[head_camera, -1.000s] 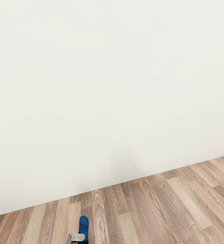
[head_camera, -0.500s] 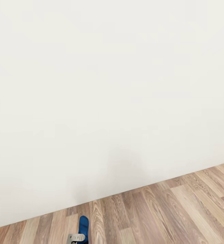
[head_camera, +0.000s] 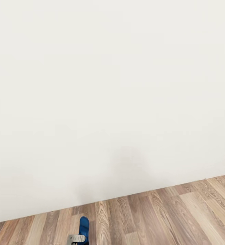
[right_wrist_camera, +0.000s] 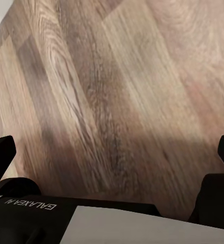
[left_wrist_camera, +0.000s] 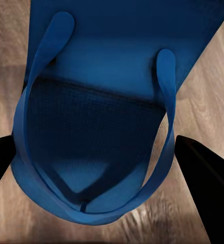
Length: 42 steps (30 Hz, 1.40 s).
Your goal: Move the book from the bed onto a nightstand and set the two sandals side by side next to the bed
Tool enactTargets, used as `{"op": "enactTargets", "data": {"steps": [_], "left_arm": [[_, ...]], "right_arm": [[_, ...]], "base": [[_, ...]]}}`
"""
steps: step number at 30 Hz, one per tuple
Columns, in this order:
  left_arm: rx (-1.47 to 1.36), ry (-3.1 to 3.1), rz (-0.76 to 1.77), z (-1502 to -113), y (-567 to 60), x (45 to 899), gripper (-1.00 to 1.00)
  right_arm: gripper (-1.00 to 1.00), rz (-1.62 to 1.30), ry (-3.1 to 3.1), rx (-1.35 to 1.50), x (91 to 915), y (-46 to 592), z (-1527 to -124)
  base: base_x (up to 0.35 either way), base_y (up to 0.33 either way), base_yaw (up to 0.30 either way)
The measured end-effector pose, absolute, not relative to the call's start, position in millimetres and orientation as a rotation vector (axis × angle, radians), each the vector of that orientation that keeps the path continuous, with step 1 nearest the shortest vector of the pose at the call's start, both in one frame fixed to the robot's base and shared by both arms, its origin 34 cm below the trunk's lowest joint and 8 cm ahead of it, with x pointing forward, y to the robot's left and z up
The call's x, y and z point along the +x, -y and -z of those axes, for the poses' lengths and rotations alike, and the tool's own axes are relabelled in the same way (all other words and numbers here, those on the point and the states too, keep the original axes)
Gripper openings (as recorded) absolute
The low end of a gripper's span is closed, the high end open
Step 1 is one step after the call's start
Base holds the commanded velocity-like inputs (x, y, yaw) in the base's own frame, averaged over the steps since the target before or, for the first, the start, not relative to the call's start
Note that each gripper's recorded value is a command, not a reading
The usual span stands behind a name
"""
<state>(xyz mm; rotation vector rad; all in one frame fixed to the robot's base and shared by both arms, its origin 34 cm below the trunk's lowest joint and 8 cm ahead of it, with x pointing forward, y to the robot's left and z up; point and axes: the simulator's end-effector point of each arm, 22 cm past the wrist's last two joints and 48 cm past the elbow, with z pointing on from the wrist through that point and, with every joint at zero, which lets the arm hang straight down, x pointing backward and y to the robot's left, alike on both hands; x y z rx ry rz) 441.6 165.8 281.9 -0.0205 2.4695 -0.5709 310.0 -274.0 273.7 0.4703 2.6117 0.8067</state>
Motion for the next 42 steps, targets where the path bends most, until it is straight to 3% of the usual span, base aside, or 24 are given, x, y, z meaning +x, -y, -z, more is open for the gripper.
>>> {"op": "enactTargets", "data": {"steps": [25,42], "left_arm": [[-0.022,-2.469,0.571,-281.9,-165.8,441.7,-1.00],[-0.024,-2.476,0.572,-279.6,-165.8,439.6,-1.00]], "right_arm": [[1.00,-0.807,-2.612,0.470,309.9,274.1,-273.7],[1.00,-0.805,-2.618,0.474,307.8,274.2,-272.2]], "base": [[0.095,0.000,0.024],[0.001,0.000,0.243]]}}
